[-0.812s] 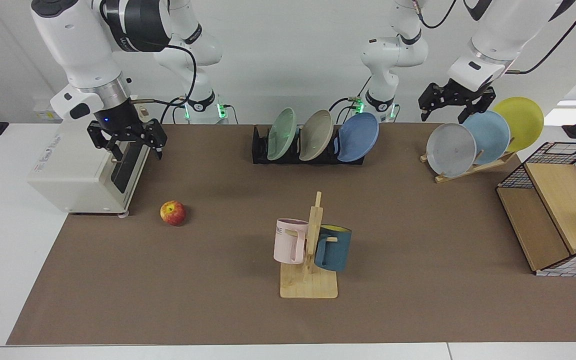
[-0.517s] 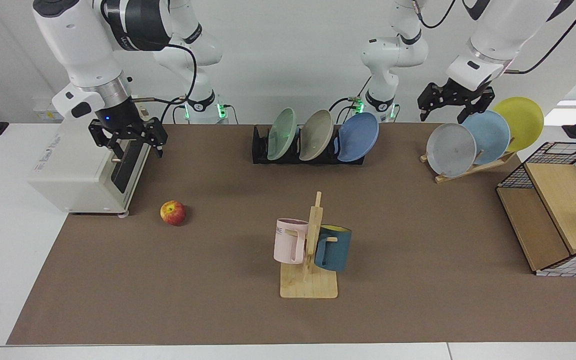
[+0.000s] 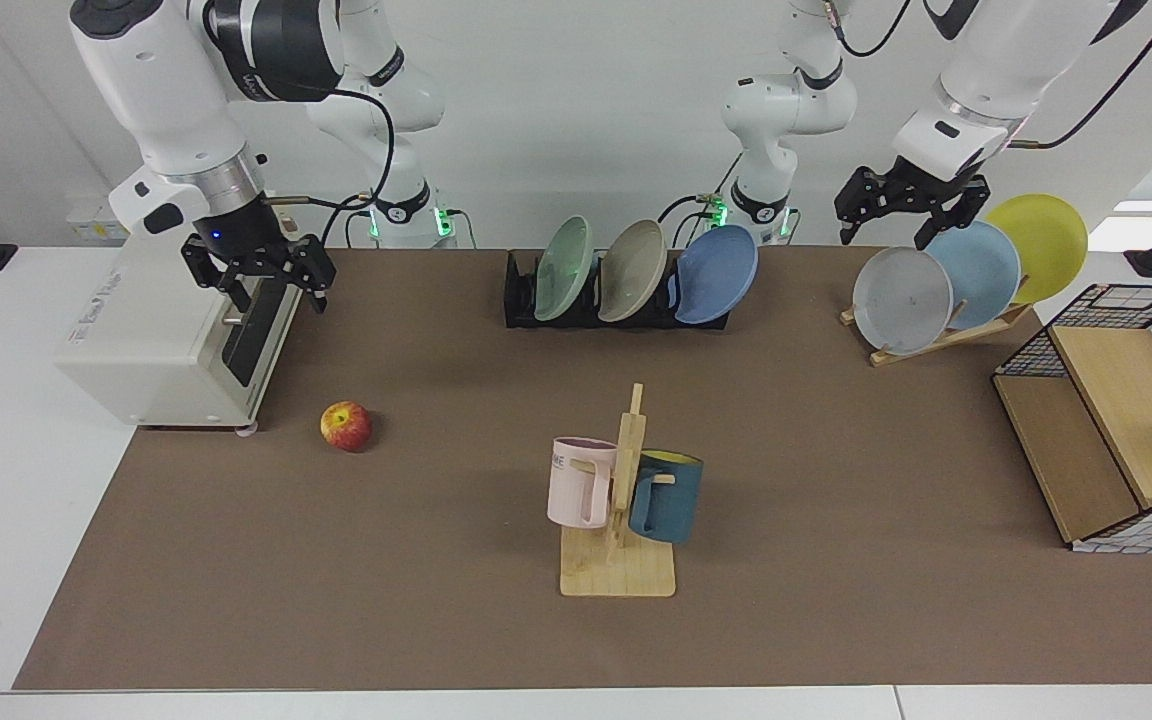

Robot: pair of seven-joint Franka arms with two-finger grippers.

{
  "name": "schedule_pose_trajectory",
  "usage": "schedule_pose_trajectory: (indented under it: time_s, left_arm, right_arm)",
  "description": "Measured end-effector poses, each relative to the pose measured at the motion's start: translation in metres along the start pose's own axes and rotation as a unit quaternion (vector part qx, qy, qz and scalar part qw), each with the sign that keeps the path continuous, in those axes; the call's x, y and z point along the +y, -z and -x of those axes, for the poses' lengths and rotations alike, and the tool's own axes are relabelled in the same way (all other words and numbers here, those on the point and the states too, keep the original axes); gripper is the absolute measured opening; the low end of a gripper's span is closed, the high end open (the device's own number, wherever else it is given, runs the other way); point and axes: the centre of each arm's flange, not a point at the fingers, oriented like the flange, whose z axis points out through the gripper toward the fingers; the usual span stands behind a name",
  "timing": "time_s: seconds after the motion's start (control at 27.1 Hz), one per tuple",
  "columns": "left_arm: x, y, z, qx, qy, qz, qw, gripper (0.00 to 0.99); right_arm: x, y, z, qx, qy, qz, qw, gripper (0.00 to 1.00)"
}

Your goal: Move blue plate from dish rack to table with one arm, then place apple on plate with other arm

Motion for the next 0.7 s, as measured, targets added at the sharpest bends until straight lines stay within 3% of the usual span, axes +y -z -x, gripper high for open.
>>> schedule_pose_trajectory:
  time_s: [0.18,0.52,0.7]
  left_arm:
    - [0.002,-0.005,0.002,-0.006,-0.001,0.001,1.000,0.991]
    - [0.019,-0.047,0.041,-0.010,-0.009,0.006,1.000,0.991]
    - [0.034,-0.078,0.073,-0.015,-0.016,0.015,1.000,0.991]
  right_arm:
    - [-0.004,0.000,0.001,0.000,-0.061,0.000,0.998,1.00]
    - [-0.006,-0.001,0.002,-0.002,-0.047,0.000,0.999,1.00]
    - [-0.005,-0.014,0.004,-0.014,-0.047,0.002,0.999,1.00]
